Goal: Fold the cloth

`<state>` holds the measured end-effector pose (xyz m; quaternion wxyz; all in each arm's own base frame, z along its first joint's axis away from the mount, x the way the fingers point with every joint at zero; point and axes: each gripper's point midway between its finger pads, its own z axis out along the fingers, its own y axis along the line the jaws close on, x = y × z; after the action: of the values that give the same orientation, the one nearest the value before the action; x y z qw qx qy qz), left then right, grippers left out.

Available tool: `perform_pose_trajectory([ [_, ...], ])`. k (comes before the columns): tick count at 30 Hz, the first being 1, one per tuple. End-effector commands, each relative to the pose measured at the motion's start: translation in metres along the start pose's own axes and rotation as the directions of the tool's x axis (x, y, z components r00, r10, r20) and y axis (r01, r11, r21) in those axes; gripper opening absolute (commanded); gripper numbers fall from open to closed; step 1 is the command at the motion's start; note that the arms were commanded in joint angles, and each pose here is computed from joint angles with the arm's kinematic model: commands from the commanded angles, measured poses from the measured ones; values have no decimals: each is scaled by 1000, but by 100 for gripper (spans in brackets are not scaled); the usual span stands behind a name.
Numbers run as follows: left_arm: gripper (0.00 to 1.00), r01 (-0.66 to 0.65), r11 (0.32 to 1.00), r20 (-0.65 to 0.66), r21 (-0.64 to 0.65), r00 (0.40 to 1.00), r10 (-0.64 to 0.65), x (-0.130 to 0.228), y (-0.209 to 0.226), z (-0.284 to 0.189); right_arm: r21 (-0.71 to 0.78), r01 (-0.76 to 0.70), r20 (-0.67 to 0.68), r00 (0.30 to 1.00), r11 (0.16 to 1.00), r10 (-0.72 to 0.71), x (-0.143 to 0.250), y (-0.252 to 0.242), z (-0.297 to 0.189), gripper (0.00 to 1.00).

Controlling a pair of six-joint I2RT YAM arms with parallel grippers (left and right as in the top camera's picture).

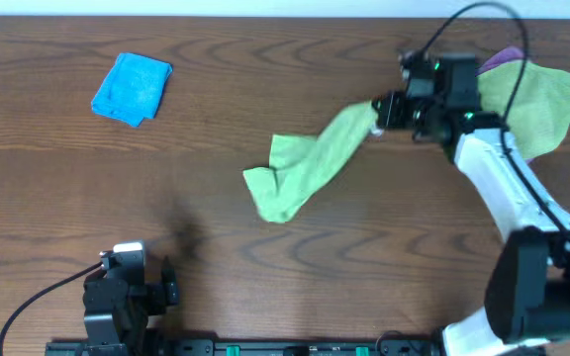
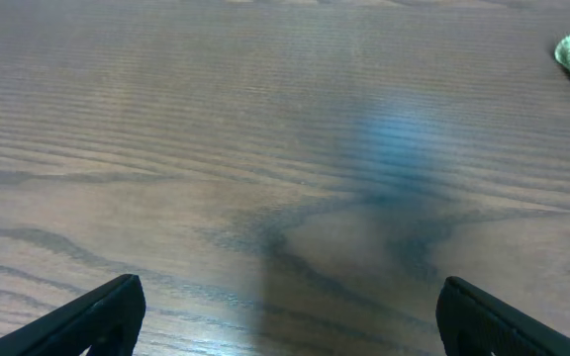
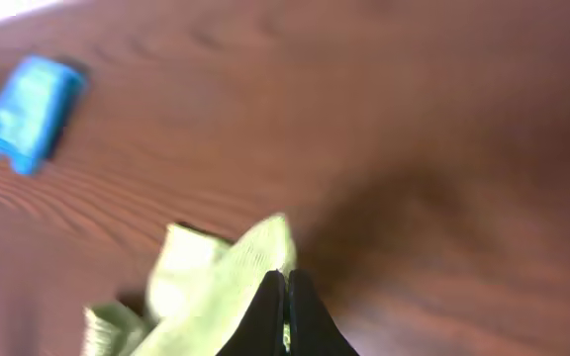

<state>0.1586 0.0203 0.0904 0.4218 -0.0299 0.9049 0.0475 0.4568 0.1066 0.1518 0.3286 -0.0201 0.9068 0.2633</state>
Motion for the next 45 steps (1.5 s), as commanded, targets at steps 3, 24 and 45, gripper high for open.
perform_pose_trajectory([
  [3,95,-16,1000,-24,4,1000,16,7,-1,1,-67,173,80,983,983,-168,-36,43,-26,1],
  [24,95,-16,1000,-24,4,1000,16,7,-1,1,-208,467,134,884,859,-448,-13,152,-3,1],
  [45,95,-16,1000,-24,4,1000,16,7,-1,1,-499,345,-42,906,795,-420,105,226,120,1],
])
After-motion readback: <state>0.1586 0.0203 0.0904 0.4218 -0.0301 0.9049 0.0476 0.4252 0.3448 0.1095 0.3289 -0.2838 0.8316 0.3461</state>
